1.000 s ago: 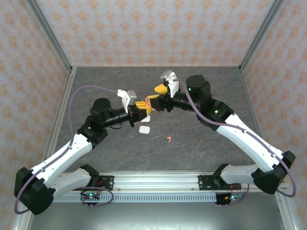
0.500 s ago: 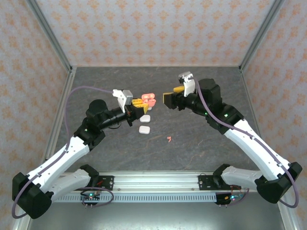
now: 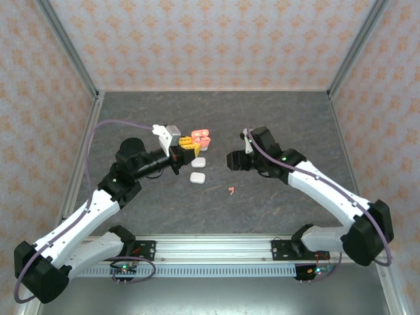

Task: Insert wireless bluetooth earbuds into charging case

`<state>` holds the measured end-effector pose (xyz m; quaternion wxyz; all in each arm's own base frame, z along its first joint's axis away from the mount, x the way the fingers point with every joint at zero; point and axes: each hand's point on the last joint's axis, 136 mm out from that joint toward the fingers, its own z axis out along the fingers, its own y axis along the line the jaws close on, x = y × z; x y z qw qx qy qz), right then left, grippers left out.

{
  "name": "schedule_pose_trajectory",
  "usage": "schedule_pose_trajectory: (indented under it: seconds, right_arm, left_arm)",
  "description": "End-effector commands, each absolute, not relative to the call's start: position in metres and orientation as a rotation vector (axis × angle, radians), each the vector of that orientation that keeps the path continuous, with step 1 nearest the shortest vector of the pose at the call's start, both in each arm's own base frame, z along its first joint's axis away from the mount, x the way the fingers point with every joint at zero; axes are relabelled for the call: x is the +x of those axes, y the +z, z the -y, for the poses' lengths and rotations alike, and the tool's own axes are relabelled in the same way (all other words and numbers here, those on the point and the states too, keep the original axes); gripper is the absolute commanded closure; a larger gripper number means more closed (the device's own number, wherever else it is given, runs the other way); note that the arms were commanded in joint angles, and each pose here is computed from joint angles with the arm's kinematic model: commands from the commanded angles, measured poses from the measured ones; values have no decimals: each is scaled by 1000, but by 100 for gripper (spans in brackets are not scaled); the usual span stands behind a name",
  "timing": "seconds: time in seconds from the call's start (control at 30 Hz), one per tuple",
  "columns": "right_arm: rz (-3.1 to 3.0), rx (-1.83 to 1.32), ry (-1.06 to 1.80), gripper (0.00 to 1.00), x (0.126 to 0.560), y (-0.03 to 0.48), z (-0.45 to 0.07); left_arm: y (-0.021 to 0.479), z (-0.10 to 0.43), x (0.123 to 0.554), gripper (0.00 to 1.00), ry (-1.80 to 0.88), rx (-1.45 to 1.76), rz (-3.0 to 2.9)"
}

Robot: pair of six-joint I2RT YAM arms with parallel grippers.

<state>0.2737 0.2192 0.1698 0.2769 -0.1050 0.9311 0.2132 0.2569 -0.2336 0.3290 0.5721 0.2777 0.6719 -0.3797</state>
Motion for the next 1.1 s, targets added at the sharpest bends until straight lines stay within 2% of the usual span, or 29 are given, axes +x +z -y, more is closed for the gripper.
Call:
schedule_pose_trajectory:
  seconds: [0.0,0.07,0.33,1.07]
  right_arm:
    - [-2650,-183,600,37,261,129,-219]
    - [-2697,-168,626,42,256,112,-224]
    - [-2837,-203,490,48,246,60,-228]
    - [-2932,-264,398,68,242,20,-241]
  left_arm:
    - [338,231,257,100,-860,651,-1542]
    - [337,231,257,100,-859,653,-1543]
    - [335,232,257,100,-860,656,-1550]
    - [332,232,258,100,-857,657,-1569]
